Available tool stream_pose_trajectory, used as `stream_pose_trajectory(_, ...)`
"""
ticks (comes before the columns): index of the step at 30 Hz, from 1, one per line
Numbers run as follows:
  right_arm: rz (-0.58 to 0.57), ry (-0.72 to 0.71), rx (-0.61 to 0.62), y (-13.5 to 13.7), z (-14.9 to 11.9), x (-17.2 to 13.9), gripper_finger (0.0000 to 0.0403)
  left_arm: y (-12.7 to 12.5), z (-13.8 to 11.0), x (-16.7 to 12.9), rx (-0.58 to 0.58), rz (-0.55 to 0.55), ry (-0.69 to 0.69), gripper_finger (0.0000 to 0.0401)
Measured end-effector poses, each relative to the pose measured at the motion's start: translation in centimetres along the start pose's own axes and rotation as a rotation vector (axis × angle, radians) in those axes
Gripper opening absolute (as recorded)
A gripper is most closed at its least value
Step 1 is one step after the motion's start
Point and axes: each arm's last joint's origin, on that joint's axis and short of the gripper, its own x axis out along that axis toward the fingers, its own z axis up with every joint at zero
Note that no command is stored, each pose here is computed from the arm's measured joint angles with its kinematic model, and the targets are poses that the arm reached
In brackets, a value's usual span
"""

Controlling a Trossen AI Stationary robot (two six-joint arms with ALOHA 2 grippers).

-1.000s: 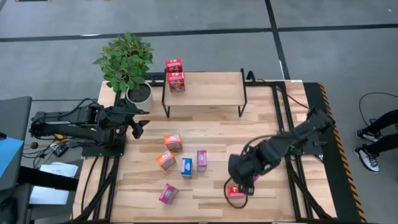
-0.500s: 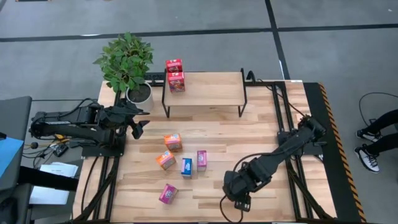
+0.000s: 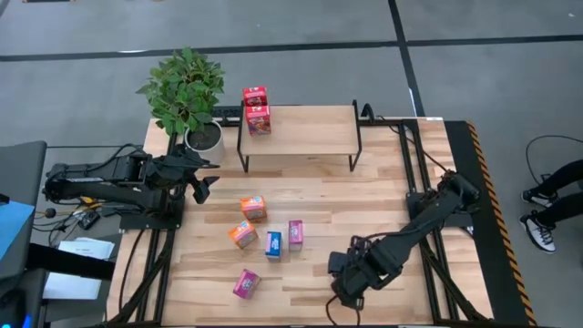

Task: Stack cereal on shelf
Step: Put the red cereal box on the shelf aligned with the other red cereal box on the shelf

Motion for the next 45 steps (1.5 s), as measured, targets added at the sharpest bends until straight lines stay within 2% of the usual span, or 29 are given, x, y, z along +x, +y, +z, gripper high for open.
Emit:
stream_pose_trajectory(15, 0.046, 0.0, -0.026, -0.3, -0.4, 2.8, 0.0286, -0.1, 0.0, 0.0, -0.01, -0.019, 0.007, 0.029)
stream_pose_trajectory(22, 0.07, 0.013, -0.027, -0.3, -0.4, 3.1, 0.0283, -0.1, 0.0, 0.0, -0.004, -0.019, 0.007, 0.029)
stream_pose_trajectory(33, 0.06, 0.023, -0.044, -0.7, -0.1, 3.2, 0.0202, -0.1, 0.0, 0.0, 0.012, -0.022, 0.008, 0.029)
stream_pose_trajectory(39, 0.115, 0.021, -0.073, -2.1, 1.0, 1.3, 0.018, -0.1, 0.0, 0.0, 0.015, -0.022, 0.008, 0.029)
stream_pose_trajectory(45, 0.13, -0.017, -0.054, -6.0, 2.5, -2.5, 0.0176, -0.1, 0.0, 0.0, 0.016, -0.022, 0.008, 0.029)
